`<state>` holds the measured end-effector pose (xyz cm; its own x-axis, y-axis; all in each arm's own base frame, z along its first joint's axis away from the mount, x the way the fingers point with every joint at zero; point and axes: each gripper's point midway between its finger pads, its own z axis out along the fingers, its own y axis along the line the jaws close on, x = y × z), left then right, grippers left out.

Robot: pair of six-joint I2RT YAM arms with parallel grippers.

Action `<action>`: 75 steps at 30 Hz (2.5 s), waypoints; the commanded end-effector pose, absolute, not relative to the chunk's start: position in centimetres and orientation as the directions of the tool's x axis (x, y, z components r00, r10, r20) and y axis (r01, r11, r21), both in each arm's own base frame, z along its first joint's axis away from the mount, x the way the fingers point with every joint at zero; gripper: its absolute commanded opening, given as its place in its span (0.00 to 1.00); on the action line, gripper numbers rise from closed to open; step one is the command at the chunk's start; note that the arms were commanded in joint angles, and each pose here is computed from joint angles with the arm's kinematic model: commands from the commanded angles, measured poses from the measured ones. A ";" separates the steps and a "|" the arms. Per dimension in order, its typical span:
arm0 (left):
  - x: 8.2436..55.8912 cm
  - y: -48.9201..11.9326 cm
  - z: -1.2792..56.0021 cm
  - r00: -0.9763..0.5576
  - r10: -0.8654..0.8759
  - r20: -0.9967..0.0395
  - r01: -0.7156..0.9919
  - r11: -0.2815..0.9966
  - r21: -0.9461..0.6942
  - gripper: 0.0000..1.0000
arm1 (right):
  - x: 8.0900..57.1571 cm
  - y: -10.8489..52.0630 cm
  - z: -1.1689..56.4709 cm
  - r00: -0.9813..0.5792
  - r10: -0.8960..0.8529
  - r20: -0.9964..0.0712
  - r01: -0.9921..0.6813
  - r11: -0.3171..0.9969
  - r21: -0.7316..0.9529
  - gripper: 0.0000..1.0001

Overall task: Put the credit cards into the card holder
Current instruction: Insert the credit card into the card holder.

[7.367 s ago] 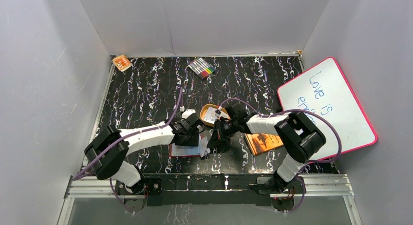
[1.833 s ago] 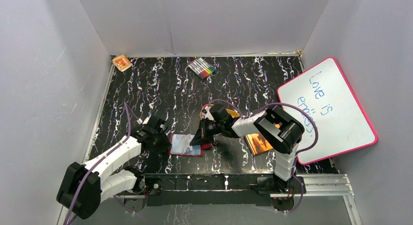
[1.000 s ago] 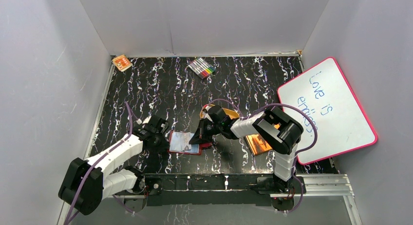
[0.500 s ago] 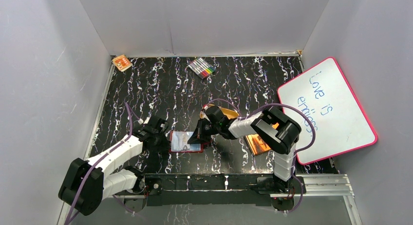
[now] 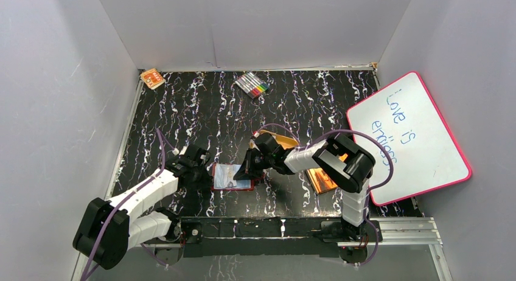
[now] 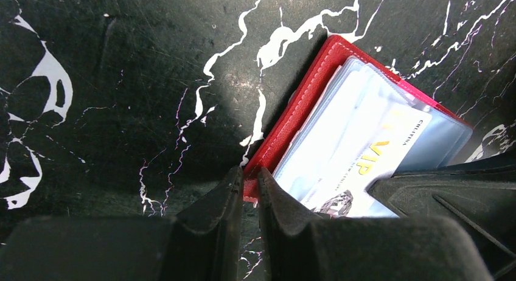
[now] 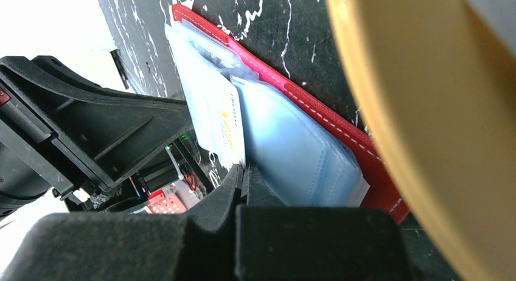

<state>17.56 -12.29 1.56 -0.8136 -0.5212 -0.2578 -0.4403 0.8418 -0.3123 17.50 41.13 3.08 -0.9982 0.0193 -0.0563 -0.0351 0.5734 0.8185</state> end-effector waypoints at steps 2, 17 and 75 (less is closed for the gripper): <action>15.1 -11.5 -0.3 -0.838 -0.513 -0.188 -0.465 0.850 -0.248 0.14 | 18.3 40.6 2.8 -0.993 0.070 -0.096 -0.028 0.647 0.762 0.00; 15.1 -11.1 -0.5 -0.833 -0.518 -0.193 -0.477 0.850 -0.224 0.15 | 18.3 39.2 2.8 -0.988 0.077 -0.132 -0.042 0.694 0.718 0.00; 14.6 -11.8 -0.8 -0.837 -0.523 -0.160 -0.477 0.841 -0.256 0.14 | 17.3 42.6 3.0 -0.994 -0.028 -0.110 -0.103 0.625 0.774 0.00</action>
